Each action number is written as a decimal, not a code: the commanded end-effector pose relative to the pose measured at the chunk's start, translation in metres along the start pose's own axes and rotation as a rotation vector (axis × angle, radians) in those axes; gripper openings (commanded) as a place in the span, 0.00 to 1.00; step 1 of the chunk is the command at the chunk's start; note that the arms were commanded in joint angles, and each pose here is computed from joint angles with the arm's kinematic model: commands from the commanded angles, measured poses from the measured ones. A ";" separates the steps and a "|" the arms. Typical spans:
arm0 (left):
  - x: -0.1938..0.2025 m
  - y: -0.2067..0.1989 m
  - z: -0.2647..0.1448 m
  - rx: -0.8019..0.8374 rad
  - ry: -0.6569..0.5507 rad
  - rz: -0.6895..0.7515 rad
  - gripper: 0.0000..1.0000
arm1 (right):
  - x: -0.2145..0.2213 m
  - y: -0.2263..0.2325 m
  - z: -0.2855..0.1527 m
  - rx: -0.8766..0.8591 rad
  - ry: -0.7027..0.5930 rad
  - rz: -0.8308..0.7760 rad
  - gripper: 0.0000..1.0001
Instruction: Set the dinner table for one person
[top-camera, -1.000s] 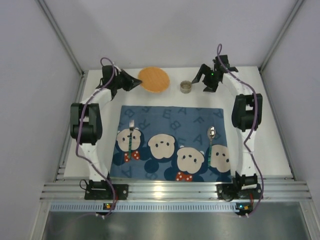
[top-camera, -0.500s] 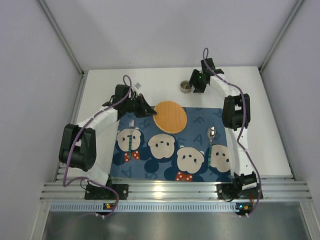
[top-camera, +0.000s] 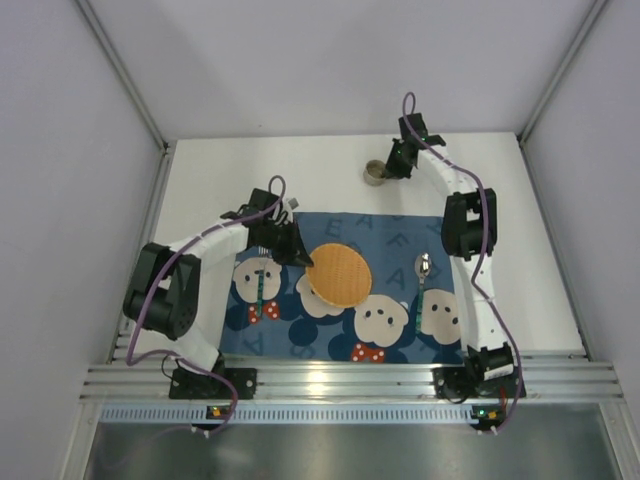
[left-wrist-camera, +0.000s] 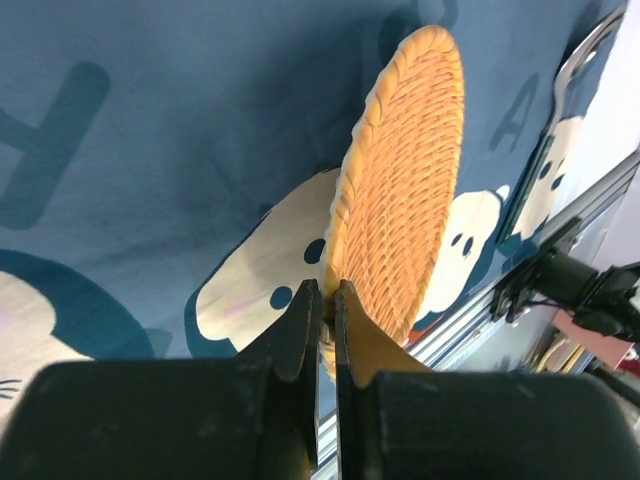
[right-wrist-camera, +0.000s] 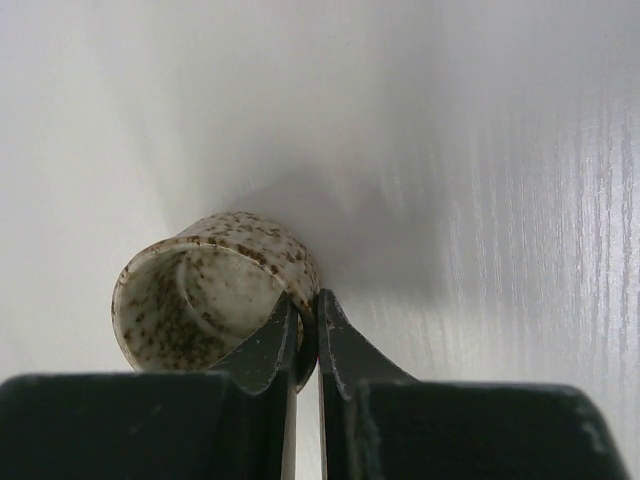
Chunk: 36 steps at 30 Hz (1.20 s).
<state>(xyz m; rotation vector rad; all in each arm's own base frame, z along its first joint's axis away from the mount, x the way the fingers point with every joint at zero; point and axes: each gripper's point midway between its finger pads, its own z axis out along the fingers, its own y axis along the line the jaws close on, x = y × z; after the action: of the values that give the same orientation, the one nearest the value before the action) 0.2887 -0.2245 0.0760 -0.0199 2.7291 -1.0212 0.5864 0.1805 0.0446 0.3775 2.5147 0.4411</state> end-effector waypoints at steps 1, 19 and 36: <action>0.022 0.005 0.007 -0.015 0.101 0.034 0.00 | 0.002 0.004 0.002 0.013 -0.001 -0.038 0.00; 0.053 0.065 0.028 -0.284 0.293 -0.046 0.38 | 0.040 -0.001 -0.155 0.000 -0.044 -0.117 0.00; 0.042 0.062 0.012 -0.347 0.236 -0.045 0.46 | 0.140 -0.077 -0.126 0.138 0.127 -0.154 0.00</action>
<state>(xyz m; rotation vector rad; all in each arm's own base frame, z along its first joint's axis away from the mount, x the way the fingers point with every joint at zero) 0.2587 -0.2135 0.0235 0.0006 3.0746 -0.7788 0.3678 0.1228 0.0439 0.2599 2.7697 0.2150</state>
